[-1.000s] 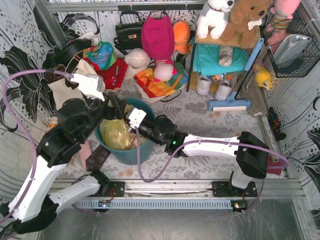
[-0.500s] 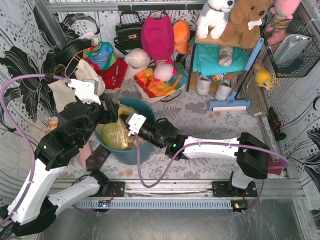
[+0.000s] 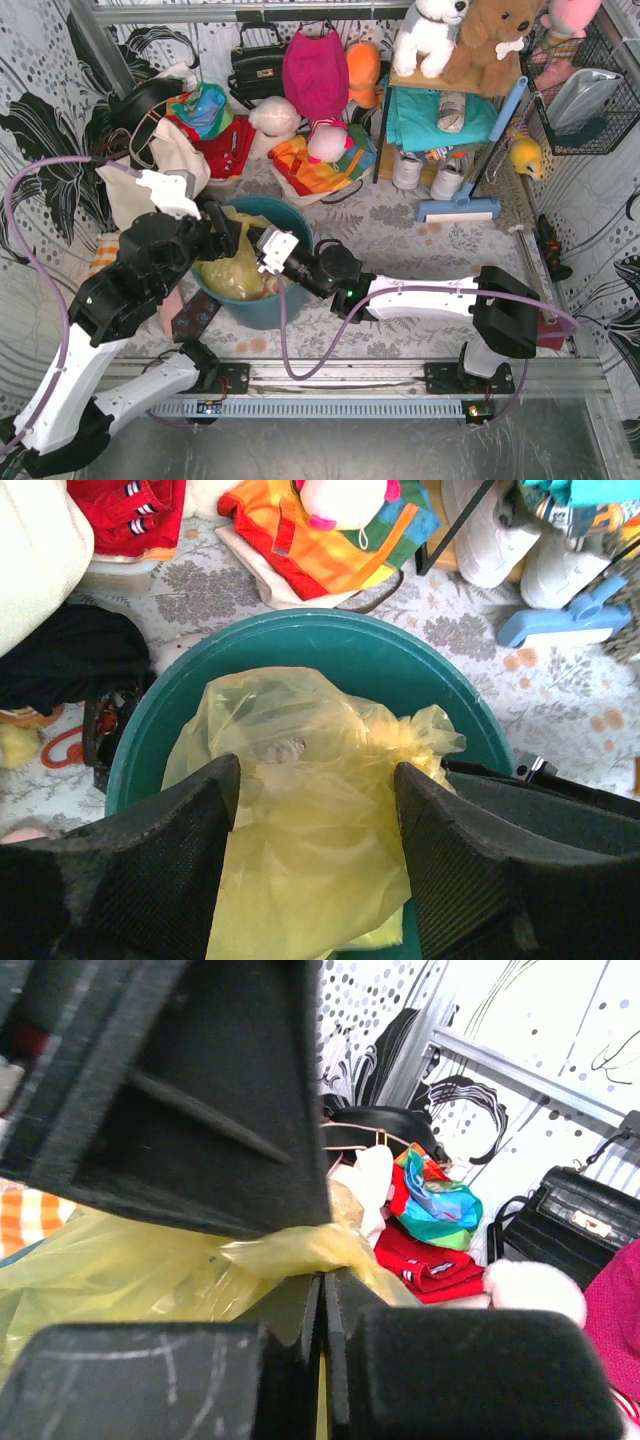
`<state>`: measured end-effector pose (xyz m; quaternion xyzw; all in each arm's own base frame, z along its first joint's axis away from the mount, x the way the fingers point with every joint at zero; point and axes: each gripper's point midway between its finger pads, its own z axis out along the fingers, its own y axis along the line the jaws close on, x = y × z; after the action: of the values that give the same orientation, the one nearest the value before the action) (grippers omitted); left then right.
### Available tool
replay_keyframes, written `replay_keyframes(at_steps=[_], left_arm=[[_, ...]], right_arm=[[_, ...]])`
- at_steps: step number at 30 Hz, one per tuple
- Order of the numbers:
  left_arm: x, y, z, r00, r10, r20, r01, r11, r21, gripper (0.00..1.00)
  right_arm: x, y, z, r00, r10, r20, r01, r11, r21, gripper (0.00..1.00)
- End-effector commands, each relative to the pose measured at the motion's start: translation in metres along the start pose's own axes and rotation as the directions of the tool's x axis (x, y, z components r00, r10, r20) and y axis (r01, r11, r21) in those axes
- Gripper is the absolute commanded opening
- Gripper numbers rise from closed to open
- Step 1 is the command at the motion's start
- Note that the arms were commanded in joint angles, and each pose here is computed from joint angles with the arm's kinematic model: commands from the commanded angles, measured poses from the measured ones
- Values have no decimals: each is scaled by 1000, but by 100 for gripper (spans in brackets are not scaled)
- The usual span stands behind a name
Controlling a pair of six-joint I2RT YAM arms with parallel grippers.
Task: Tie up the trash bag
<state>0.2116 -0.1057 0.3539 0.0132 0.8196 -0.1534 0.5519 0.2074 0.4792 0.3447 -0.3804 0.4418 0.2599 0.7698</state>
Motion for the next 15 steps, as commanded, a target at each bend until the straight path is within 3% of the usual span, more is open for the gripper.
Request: replay_keyframes(at_steps=[1,10,15], left_arm=[[12,1,-7,998,-61,-5,61,998,19,71],[9,4,-23,993,-112,45,109,993,53,71],[-11,12,-35,989,-99,108,97,995,20,71]], right_arm=[[-28,-17,2,992,20,121,-31,996,90,0],[-30,-2,6,979,71,193,-82,995,48,0],[-26,2,2,978,89,190,-96,995,29,0]])
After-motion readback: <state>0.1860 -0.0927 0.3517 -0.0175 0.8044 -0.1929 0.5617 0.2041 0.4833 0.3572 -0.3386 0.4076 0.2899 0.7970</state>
